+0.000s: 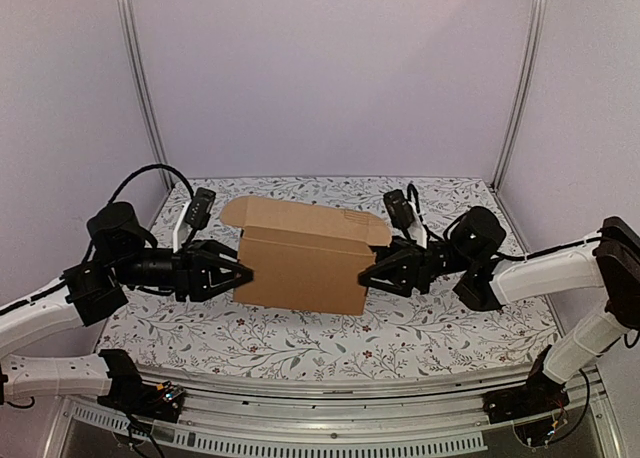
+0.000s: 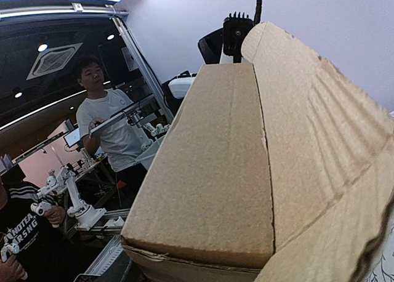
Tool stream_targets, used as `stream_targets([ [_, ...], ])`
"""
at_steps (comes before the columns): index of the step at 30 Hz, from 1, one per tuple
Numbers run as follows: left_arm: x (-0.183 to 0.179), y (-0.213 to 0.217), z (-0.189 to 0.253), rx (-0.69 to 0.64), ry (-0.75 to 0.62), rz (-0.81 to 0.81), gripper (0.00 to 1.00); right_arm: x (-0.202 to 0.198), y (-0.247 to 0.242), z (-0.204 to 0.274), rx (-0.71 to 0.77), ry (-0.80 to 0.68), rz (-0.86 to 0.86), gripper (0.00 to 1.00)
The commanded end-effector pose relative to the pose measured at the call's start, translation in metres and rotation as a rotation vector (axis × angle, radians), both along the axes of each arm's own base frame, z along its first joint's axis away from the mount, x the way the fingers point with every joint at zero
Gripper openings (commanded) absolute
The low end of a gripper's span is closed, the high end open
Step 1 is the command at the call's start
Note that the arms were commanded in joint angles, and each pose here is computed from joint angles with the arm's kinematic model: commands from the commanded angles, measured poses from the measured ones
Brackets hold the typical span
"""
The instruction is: Fold the paper box
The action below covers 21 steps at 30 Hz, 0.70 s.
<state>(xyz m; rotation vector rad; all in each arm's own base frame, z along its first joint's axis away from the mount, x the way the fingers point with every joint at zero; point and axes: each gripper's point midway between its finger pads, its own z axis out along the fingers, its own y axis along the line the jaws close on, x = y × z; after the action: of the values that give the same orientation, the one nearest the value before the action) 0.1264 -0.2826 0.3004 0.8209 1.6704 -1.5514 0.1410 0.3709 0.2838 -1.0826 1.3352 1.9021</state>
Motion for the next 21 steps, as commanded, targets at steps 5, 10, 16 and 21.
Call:
stream_targets([
  [5, -0.004, -0.002, 0.011, -0.021, -0.013, -0.016, 0.13, 0.0, -0.002, 0.0, -0.055, -0.022, -0.048, 0.45],
  [10, -0.009, 0.002, 0.016, -0.036, -0.032, -0.023, 0.1, 0.002, -0.017, -0.008, -0.139, -0.064, -0.171, 0.75],
  [16, -0.014, 0.007, 0.021, -0.052, -0.051, -0.022, 0.1, 0.007, -0.047, -0.008, -0.213, -0.152, -0.356, 0.99],
  [21, -0.015, 0.01, 0.024, -0.057, -0.066, -0.013, 0.11, 0.018, -0.072, -0.009, -0.248, -0.062, -0.528, 0.99],
])
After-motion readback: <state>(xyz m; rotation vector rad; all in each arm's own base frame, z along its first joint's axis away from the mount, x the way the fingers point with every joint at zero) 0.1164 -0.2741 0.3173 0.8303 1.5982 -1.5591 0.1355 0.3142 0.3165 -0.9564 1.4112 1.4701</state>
